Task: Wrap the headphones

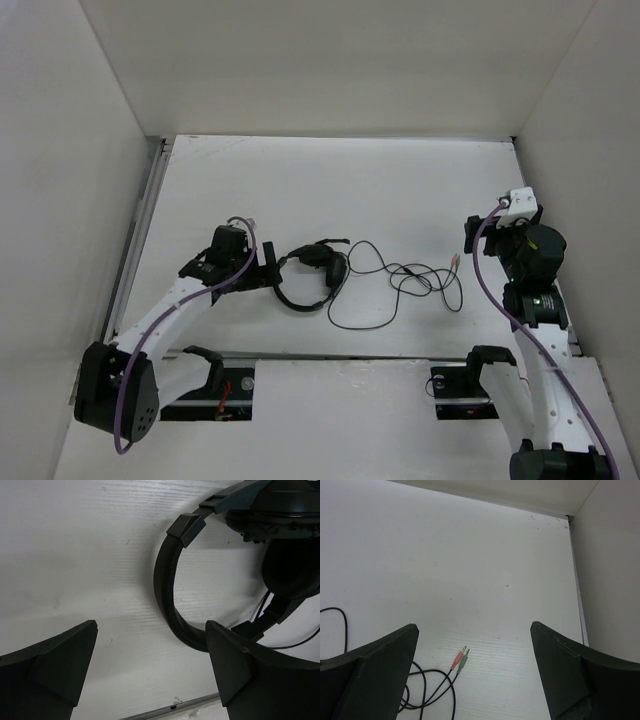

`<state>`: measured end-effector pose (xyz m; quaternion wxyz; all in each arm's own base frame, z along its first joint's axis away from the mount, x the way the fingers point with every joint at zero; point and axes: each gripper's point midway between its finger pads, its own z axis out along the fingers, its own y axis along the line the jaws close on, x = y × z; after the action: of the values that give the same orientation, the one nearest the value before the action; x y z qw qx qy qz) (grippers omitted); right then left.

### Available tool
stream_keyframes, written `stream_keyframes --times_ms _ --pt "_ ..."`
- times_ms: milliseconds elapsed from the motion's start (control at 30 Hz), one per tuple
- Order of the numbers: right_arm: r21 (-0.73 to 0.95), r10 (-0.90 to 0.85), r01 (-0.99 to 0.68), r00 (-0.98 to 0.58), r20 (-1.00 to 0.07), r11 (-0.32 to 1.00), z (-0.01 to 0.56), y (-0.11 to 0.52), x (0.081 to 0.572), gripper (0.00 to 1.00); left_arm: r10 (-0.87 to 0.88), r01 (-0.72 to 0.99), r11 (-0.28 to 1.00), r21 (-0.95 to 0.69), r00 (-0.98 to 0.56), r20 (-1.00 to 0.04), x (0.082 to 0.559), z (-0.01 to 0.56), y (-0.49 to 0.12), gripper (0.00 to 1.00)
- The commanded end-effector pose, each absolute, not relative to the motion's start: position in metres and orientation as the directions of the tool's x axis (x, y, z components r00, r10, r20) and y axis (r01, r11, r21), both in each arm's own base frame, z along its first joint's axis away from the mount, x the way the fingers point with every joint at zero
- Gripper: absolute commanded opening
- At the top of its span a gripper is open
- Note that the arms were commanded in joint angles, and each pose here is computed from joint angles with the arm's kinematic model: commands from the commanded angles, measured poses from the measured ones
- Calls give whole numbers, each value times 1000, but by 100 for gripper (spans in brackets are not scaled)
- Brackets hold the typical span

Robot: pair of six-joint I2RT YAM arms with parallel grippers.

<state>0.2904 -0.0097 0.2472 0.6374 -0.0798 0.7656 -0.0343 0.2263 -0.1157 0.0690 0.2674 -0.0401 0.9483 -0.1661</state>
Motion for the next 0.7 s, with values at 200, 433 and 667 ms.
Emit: stream_keyframes --times_ms 200,433,667 --pt "-138 -144 -65 -99 -985 988 267 -10 292 100 -140 48 933 -358 -866 -481 231 41 -143 69" --pt "-137 -143 -62 -98 -985 989 268 -10 292 100 -111 41 949 -314 -884 -453 230 18 -143 47" --pt "-131 -135 -49 -93 -986 990 271 -12 289 100 -73 63 958 -281 -891 -448 230 -3 -152 19"
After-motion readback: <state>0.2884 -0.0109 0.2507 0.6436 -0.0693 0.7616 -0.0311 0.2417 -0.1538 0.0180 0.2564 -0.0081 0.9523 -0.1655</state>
